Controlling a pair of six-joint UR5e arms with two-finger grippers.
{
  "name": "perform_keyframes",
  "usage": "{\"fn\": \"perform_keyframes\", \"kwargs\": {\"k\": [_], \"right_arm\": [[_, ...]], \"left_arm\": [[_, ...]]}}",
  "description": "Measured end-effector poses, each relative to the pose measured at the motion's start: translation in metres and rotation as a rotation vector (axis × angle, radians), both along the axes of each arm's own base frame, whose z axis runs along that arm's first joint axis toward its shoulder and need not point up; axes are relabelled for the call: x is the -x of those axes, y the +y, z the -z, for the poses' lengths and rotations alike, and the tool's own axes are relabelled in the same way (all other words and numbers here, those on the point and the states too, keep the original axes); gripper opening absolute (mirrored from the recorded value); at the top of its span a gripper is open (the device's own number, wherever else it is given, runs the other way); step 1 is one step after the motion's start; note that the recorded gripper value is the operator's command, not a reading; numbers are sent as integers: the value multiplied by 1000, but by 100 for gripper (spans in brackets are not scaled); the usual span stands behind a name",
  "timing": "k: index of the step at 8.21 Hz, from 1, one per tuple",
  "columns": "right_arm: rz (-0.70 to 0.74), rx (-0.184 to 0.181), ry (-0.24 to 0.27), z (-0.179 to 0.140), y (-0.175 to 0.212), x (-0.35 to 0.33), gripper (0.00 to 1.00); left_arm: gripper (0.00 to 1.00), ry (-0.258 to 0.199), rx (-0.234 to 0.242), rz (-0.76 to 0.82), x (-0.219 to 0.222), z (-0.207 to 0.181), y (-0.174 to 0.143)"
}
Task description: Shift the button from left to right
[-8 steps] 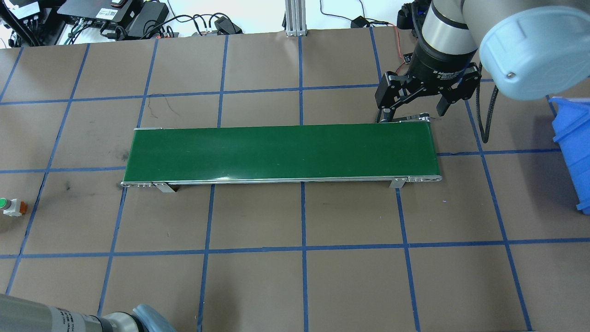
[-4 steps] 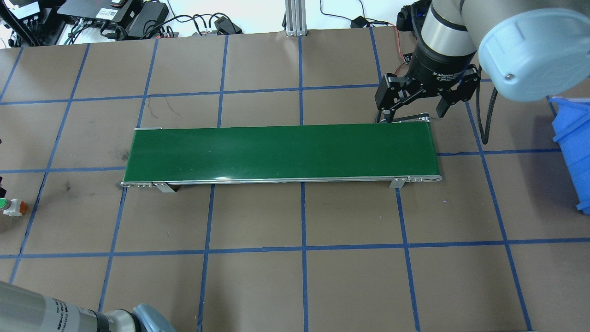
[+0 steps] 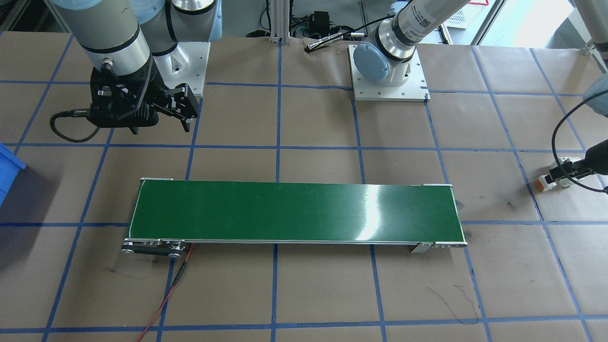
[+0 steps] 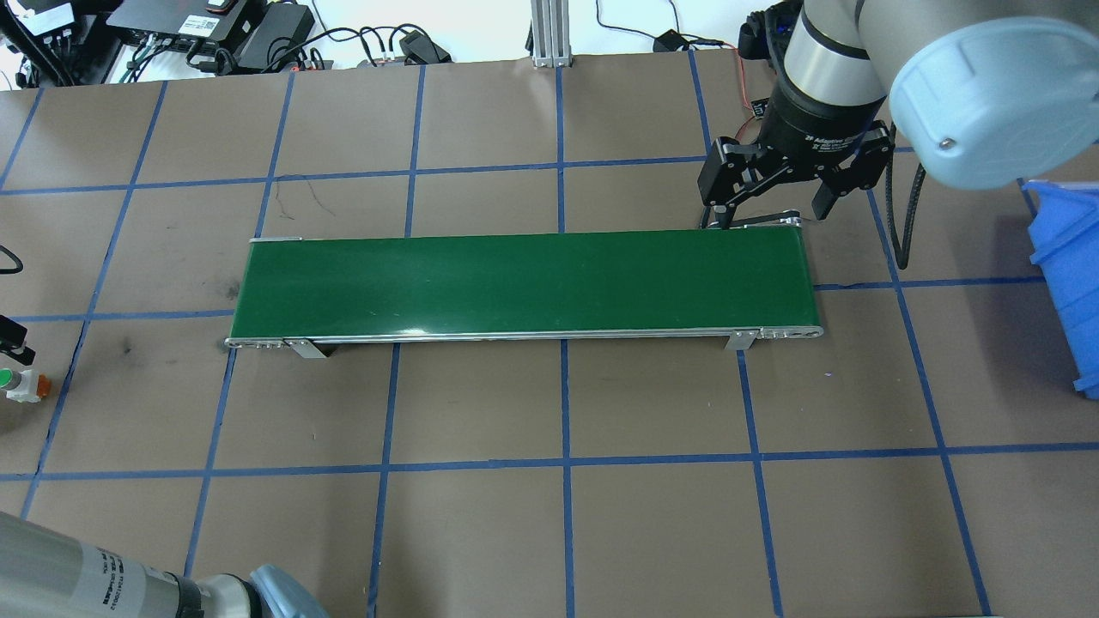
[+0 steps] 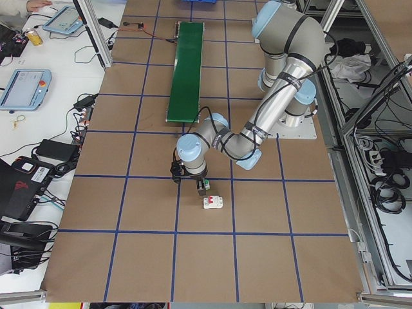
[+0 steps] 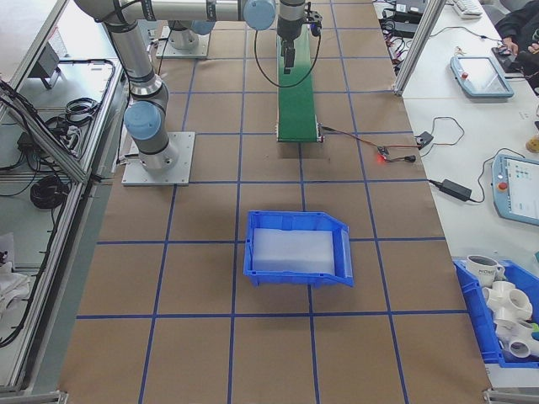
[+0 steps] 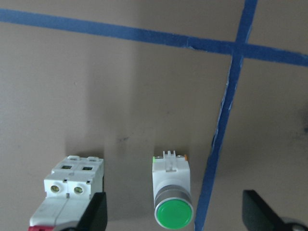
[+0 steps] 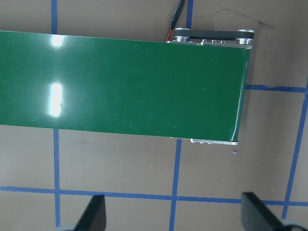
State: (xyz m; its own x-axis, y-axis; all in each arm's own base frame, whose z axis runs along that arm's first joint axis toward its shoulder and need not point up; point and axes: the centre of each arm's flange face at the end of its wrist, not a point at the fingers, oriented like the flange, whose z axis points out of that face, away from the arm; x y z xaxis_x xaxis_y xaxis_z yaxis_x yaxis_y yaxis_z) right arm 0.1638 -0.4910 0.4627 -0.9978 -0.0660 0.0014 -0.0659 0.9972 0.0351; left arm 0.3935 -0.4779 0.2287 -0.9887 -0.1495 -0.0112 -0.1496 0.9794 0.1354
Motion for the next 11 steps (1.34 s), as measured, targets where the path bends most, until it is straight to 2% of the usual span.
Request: {"fn": "perform_keyframes", "kwargs": {"k": [1,2,4,5,7,11], "right_arm": [[0,0,0,0,0,0,100],[-1,0,0,1,0,0,100],[-1,0,0,1,-1,0,100],[-1,-1,1,1,-1,0,100],[-1,1,0,0,-1,0,100],[-2,2,5,2,-3,1,100]], "left_arm": [[100,24,5,-1,2,8,-2],[96,42,4,0,3,14,-3],[81,54,0,3,4,20,-3],[78,55,-3,5,4,21,-2],[66,62,-12,10,3,27,-2],[66,62,-33,23,2,32,0]]}}
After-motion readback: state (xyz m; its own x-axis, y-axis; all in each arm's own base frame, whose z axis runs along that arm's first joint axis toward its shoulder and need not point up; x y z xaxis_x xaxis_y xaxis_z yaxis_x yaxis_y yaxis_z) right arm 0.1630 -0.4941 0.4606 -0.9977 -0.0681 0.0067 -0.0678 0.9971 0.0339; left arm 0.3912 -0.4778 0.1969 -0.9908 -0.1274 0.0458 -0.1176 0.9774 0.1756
